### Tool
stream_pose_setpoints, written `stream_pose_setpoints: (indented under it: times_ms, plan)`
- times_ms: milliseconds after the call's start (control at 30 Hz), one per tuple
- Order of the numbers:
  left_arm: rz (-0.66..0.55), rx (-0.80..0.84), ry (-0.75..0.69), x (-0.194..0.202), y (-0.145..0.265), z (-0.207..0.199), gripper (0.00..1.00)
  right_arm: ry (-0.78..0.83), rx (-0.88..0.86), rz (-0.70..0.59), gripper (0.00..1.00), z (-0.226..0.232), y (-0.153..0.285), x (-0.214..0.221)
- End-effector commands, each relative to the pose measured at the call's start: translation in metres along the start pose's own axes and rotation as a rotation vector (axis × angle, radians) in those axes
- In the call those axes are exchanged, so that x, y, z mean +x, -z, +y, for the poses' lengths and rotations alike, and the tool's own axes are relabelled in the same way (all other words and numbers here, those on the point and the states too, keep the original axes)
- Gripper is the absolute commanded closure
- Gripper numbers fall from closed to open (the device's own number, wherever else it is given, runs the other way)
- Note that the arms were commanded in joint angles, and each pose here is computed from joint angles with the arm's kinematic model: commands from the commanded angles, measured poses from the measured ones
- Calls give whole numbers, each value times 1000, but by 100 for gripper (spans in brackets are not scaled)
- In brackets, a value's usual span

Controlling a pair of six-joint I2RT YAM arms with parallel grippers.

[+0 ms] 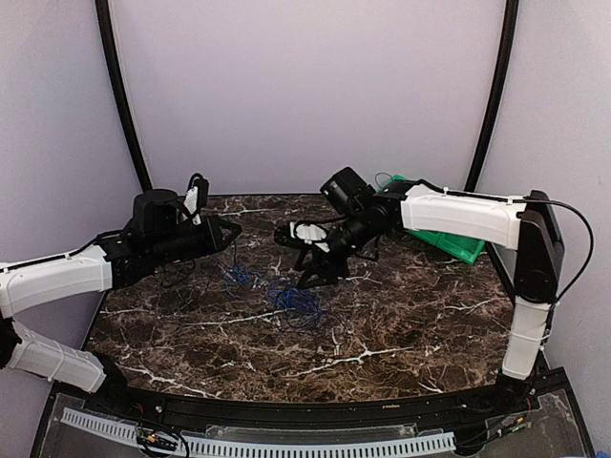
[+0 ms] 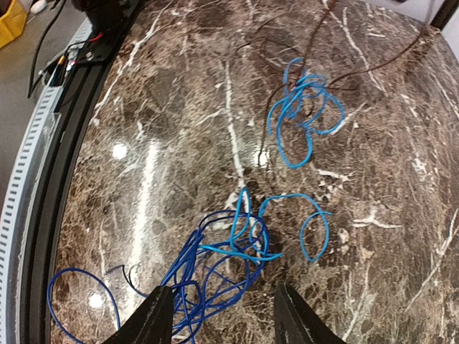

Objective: Untangle the cables

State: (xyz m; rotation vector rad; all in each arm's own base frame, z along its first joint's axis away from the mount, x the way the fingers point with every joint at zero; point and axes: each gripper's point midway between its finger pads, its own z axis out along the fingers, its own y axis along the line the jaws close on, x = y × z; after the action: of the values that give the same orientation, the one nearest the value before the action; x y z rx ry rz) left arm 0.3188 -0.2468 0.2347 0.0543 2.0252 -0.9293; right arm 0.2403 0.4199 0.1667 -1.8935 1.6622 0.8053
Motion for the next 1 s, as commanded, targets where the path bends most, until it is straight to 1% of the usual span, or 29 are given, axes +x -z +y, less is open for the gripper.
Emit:
stream_pose_setpoints:
  times_ms: [0,67,133,200,267,333,400,533,633,733,833,867,967]
  plan:
    - [38,76,7,18,-6,-2,100,-57,112,-91,50,-41,-7,-22]
    - [51,71,7,25,-9,3,100,-77,119,-108,51,-51,-14,-27]
    - [73,54,6,34,-11,9,100,-85,42,-114,51,-46,-20,-32]
    - [98,32,2,41,-11,15,100,-81,-27,-67,52,-35,-24,-24]
    - [108,21,-7,44,-9,18,100,-79,-29,15,51,-28,-27,2]
    - [99,12,-14,44,-6,20,100,-52,55,125,51,-29,-29,37]
    - [89,5,-16,44,-5,23,100,-45,77,174,50,-23,-20,57]
    - [88,31,-23,46,-6,20,100,-119,98,46,50,-30,6,42]
    - [109,47,-22,53,-9,21,100,-114,151,6,52,-48,4,30]
    - [124,58,-19,57,-10,20,100,-129,150,-58,54,-66,-8,12]
    - [123,63,-20,57,-8,19,100,-182,86,-129,55,-77,-32,-4]
    - [121,62,-21,57,-7,19,100,-189,67,-155,54,-80,-39,-13]
    - [113,57,-24,57,-6,21,100,-212,18,-181,51,-83,-66,-22]
